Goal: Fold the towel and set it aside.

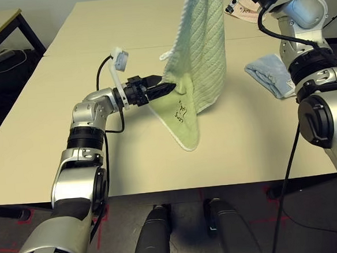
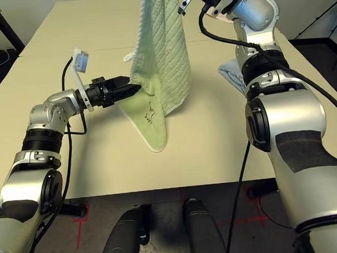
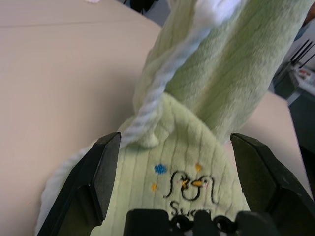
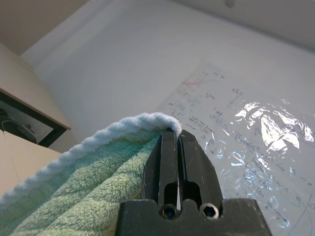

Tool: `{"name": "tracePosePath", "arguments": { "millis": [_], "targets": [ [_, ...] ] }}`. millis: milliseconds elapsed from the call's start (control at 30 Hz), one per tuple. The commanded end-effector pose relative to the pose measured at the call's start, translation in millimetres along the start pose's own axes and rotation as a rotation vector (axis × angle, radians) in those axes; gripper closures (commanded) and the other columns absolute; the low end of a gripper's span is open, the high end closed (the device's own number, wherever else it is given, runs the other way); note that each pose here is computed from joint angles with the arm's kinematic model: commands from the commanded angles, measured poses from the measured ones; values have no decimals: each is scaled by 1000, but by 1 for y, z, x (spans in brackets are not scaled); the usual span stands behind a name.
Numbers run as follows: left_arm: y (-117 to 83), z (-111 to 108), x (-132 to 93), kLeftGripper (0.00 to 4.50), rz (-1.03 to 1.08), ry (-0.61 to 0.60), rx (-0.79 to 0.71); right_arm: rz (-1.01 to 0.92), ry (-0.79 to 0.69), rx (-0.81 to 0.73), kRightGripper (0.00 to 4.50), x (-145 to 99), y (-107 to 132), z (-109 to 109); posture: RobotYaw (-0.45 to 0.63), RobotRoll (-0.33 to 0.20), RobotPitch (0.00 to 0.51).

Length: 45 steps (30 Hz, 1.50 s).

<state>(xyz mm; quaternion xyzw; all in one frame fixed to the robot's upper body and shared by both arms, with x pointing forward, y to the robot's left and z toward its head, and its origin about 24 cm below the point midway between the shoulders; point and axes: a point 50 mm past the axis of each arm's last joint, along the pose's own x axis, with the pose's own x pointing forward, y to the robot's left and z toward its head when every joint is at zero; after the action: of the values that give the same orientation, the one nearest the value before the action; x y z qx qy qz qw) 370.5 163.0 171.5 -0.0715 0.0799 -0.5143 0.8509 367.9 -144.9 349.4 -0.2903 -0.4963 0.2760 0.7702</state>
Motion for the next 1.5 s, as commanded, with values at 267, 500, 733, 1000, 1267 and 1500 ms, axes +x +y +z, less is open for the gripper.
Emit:
{"name": "tracePosePath", "arguments": {
  "millis": [267,500,733,1000,1267,1500],
  "targets": [
    [17,17,9,0,251,-116,284,-22,-41,-8,4458,6,-7,8,41,0,98],
    [14,24,24,0,188,-140,303,-15,-54,-11,4458,7,-6,10,40,0,96],
    [-16,18,40,0,-186,-54,157,-13,-54,-15,4458,9,-5,10,39,0,98],
    [-29,8,48,0,-269,69,188,-11,-46,-10,4458,8,-4,9,40,0,95],
    [-9,-22,38,0,-34,168,258,-37,-43,-12,4458,8,-10,10,43,0,87],
    [-1,-23,33,0,54,135,272,-35,-47,-18,4458,9,-10,11,43,0,84]
  ]
}}
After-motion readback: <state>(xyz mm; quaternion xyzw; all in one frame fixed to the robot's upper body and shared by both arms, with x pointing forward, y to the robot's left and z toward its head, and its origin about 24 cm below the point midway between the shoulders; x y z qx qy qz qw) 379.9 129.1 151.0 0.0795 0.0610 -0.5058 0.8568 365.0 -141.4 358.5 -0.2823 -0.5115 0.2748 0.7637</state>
